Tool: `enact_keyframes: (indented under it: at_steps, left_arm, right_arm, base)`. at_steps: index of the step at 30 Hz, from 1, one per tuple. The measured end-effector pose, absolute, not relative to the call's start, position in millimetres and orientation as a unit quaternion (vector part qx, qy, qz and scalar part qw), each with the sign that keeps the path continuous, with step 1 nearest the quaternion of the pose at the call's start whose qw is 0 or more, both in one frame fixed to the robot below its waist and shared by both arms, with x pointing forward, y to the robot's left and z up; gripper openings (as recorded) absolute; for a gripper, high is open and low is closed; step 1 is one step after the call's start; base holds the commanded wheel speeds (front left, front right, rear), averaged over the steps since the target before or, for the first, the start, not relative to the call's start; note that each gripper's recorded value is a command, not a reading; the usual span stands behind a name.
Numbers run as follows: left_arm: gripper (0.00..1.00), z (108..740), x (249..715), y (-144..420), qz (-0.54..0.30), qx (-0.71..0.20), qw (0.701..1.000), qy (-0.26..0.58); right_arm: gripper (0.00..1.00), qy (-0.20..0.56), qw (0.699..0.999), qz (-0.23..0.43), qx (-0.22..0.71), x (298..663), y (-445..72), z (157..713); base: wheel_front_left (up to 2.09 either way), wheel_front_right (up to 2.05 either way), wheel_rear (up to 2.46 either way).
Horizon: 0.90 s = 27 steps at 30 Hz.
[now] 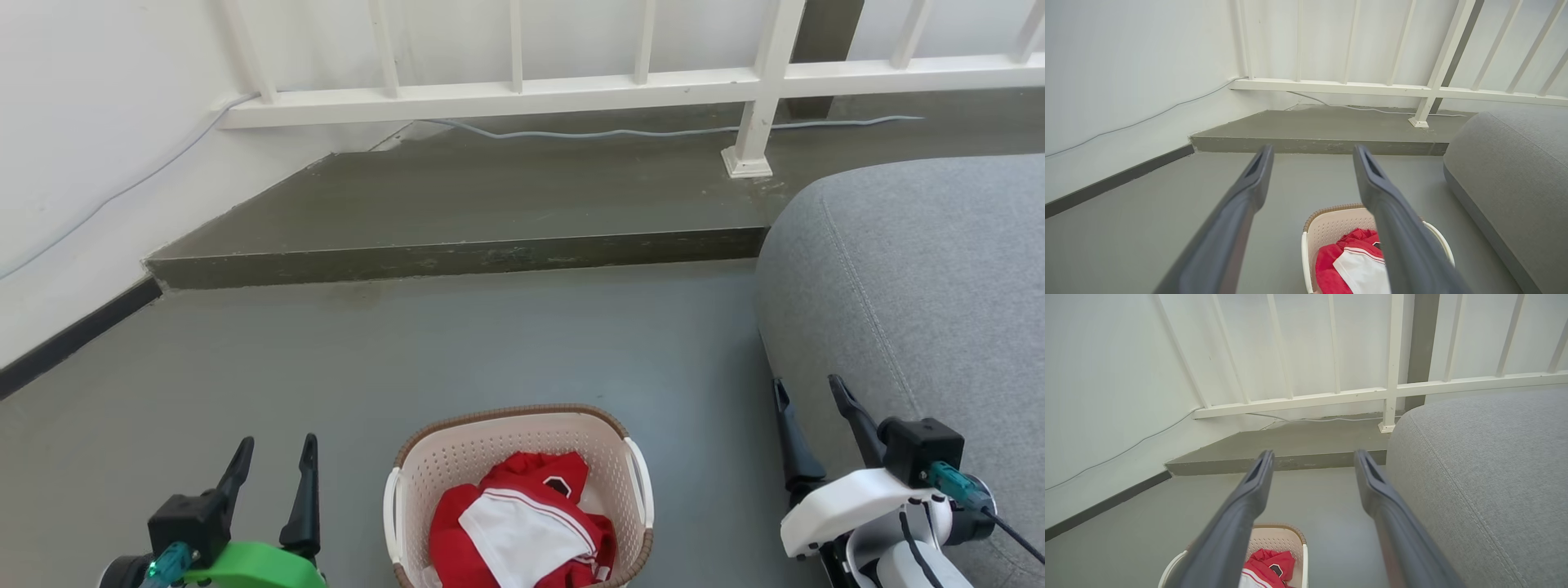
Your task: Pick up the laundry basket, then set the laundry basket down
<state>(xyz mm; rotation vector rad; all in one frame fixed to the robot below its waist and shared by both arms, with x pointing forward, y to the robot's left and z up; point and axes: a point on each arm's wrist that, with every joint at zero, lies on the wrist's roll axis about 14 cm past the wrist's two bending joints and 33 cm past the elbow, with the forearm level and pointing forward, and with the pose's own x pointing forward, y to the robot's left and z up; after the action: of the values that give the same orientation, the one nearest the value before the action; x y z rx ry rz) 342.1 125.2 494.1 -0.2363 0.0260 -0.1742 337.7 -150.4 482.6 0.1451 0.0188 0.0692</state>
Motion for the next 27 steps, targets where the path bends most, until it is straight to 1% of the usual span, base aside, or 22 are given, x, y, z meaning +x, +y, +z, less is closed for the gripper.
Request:
enact_keyframes:
  at_steps: [27]
  left_arm:
    - [1.0,487,328,142,-0.051,-0.109,0.992,0.032]
  right_arm:
    - [1.0,0.01,0.997,0.052,0.056,339,-141,482]
  base:
    - [0.0,0.0,0.0]
